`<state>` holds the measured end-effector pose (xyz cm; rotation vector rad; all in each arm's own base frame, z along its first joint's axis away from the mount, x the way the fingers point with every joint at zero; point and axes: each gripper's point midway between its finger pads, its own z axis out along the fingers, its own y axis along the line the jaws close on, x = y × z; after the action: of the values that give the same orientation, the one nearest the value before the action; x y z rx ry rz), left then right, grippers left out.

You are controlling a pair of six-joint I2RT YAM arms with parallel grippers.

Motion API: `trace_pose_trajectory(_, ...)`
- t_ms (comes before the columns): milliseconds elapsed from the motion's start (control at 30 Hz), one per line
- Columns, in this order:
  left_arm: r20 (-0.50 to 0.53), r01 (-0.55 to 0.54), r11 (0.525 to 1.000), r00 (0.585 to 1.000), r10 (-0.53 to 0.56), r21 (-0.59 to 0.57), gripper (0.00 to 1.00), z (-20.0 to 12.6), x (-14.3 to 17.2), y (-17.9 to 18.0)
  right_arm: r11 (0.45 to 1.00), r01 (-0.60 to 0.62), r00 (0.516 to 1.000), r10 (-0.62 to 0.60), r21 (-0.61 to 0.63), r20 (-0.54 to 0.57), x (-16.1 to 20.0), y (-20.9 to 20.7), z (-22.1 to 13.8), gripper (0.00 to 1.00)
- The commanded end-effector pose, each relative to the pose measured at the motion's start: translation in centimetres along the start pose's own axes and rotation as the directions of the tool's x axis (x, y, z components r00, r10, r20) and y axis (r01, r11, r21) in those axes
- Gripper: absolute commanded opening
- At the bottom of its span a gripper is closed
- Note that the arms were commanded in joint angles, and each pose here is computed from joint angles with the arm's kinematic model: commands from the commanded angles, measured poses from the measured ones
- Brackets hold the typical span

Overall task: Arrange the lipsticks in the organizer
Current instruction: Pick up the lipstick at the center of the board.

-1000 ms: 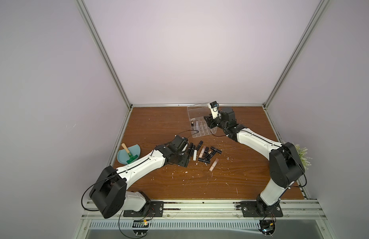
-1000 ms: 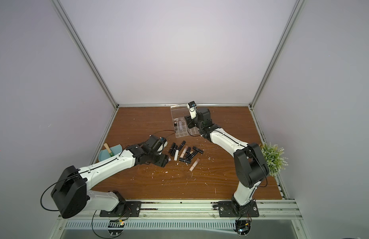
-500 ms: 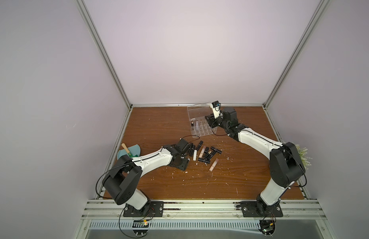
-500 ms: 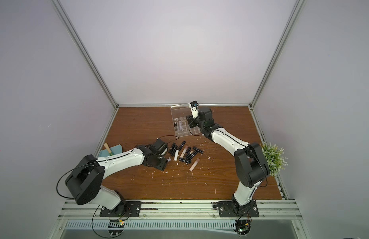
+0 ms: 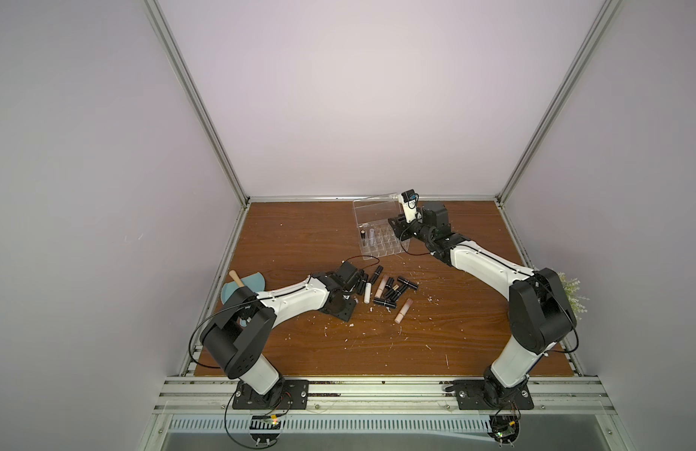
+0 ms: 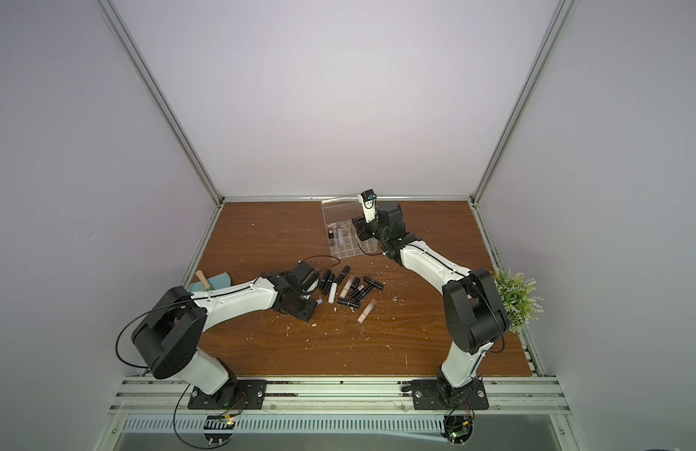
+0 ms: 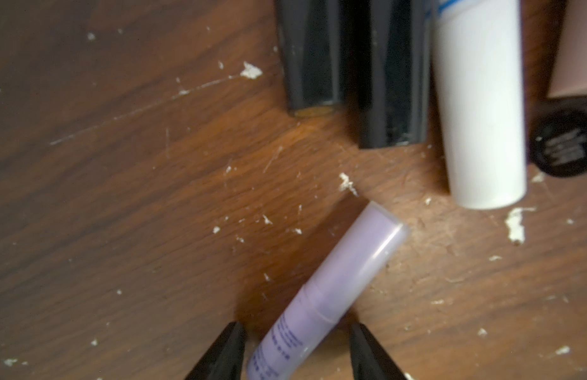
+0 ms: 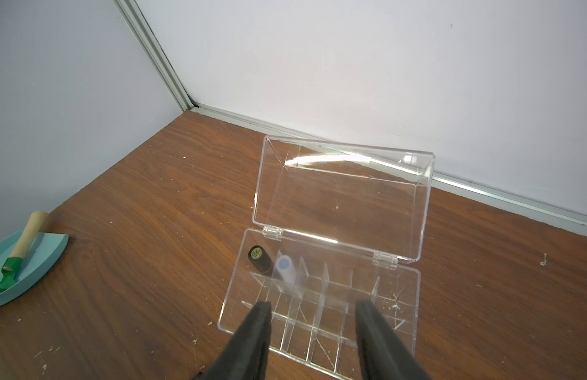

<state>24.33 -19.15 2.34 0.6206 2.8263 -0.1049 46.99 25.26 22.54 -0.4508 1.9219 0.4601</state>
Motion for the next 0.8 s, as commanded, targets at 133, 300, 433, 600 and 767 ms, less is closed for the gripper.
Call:
trace_pose_trajectory(133,-0.011,-0.036,0.999,0.999,0.036,-0.006,0.55,0.2,-0.39,-0.3,1.0,-0.011,0.999,0.012,-0.023,0.037,-1.34,0.3,-0.67,0.48)
trace_pose_trajectory(300,-0.017,-0.037,0.999,0.999,0.037,-0.001,0.53,0.43,-0.35,-0.41,1.0,-0.014,0.999,0.015,-0.021,0.035,-1.28,0.13,-0.66,0.48)
trace_pose_trajectory(433,-0.019,-0.037,0.999,0.999,0.037,-0.001,0.49,0.47,-0.35,-0.43,1.0,-0.013,0.999,0.014,-0.02,0.038,-1.35,0.1,-0.76,0.47)
trace_pose_trajectory(600,-0.028,-0.037,0.999,0.999,0.037,0.0,0.47,0.74,-0.15,-0.43,1.0,-0.014,0.999,0.014,-0.015,0.039,-1.35,-0.08,-0.87,0.47)
trace_pose_trajectory(767,-0.022,-0.039,0.999,0.999,0.039,0.004,0.4,0.55,-0.29,-0.53,1.0,-0.018,0.999,0.019,-0.014,0.039,-1.27,-0.35,-0.88,0.47)
